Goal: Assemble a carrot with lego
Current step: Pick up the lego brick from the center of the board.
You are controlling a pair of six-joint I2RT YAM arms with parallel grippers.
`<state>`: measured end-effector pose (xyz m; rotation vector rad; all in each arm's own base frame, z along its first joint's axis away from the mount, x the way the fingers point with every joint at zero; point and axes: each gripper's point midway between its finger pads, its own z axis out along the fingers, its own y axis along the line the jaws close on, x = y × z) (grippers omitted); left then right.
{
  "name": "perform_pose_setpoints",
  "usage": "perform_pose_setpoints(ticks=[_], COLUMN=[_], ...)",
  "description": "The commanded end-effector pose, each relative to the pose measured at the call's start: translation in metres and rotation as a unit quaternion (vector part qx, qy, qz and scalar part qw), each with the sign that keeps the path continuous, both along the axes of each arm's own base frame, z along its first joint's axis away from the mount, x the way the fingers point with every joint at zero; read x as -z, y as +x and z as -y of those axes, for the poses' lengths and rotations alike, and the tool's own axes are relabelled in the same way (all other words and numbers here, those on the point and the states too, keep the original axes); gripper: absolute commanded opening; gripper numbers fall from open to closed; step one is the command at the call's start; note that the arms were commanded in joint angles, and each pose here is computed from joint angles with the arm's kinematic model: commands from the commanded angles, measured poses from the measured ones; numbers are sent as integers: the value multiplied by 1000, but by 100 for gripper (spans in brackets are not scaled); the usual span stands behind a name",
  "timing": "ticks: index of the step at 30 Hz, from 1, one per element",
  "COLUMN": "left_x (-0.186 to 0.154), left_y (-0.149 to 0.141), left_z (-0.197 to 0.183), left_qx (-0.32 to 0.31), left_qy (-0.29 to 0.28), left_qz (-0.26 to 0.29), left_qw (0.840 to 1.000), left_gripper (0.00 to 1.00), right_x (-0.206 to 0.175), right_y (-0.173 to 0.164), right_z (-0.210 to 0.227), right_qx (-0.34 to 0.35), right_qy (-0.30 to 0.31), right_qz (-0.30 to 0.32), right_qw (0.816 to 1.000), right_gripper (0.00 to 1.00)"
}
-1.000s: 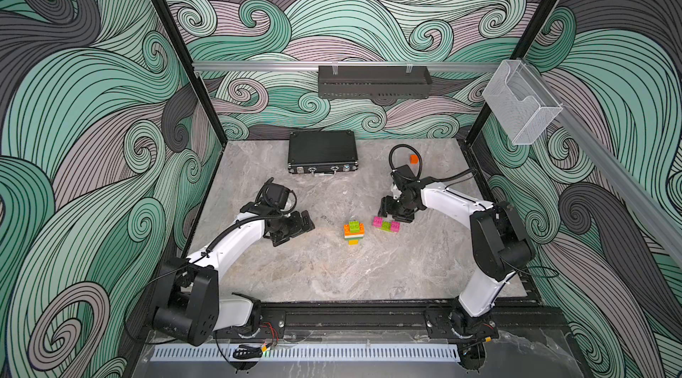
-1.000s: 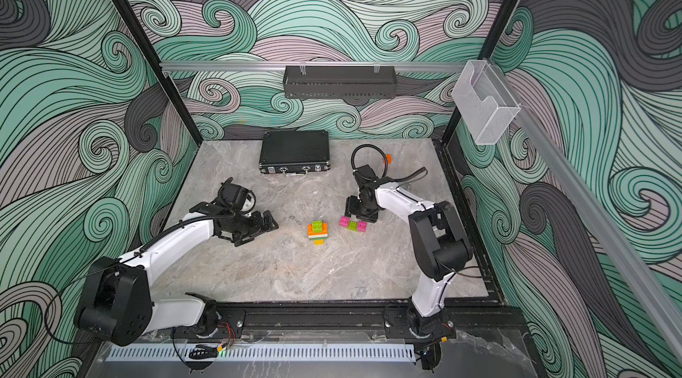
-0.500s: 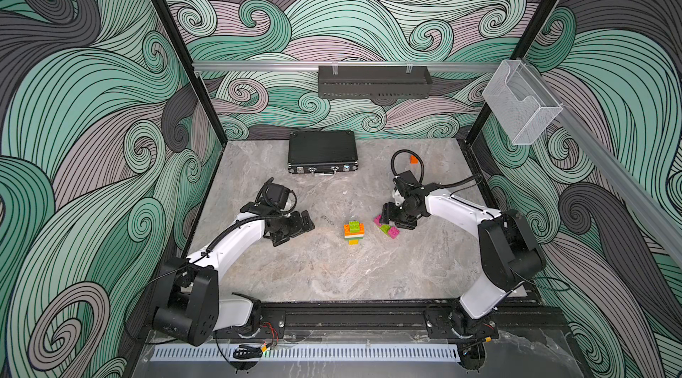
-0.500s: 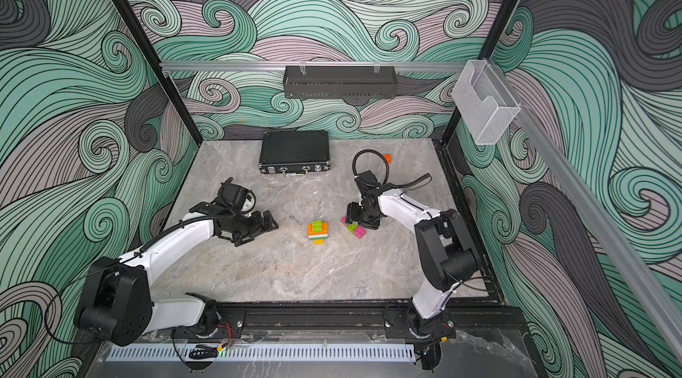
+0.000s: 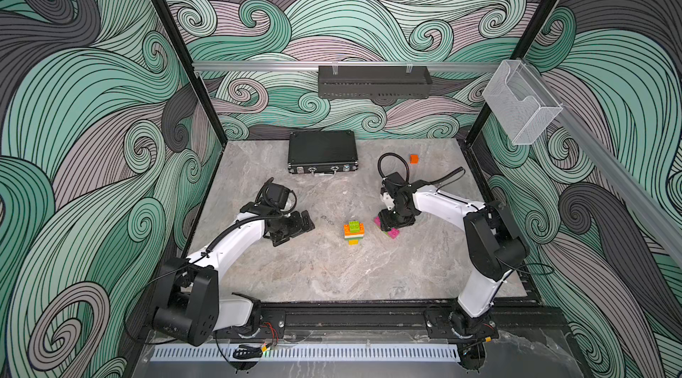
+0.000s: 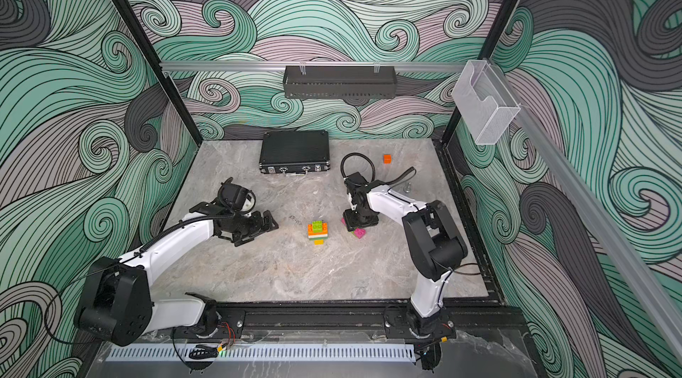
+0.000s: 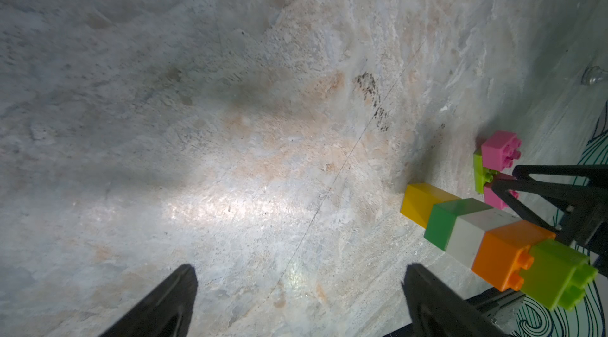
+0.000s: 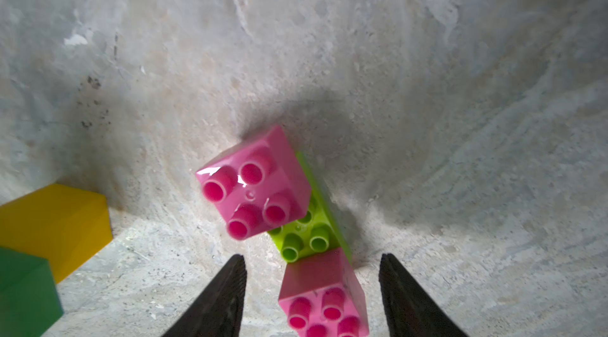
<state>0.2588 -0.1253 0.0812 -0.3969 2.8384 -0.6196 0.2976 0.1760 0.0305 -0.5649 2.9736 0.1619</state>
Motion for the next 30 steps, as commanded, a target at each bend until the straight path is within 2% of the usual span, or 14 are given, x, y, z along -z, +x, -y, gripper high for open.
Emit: perform_pose_setpoints(ticks=[1, 7, 18, 22, 28, 30], left_x=[-7, -6, -6, -7, -9, -9], left_y=[3, 3, 3, 3, 3, 3], left_z=[-3, -3, -4, -4, -5, -5], left_qx=[-2, -2, -3, -3, -2, -3], left_qy=[3, 3, 4, 6, 8, 8], left_qz=[9, 10, 9, 10, 13, 12], left_qw=[1000, 1000, 1000, 1000, 1000, 1000], left_gripper=[99, 99, 99, 99, 99, 99], right_x=[5, 17, 23, 26, 25, 23], right_y=[2, 2, 8, 9, 9, 9], right_z=[-3, -8, -7, -9, -10, -11], right_qx=[-47, -81, -83, -82, -85, -85], right_qy=[-16, -32, -34, -32, -32, -30], right_qz=[8, 12, 23, 22, 20, 20], right_qw=[999, 996, 996, 996, 996, 996], right_gripper=[63, 57, 47, 35, 26, 18])
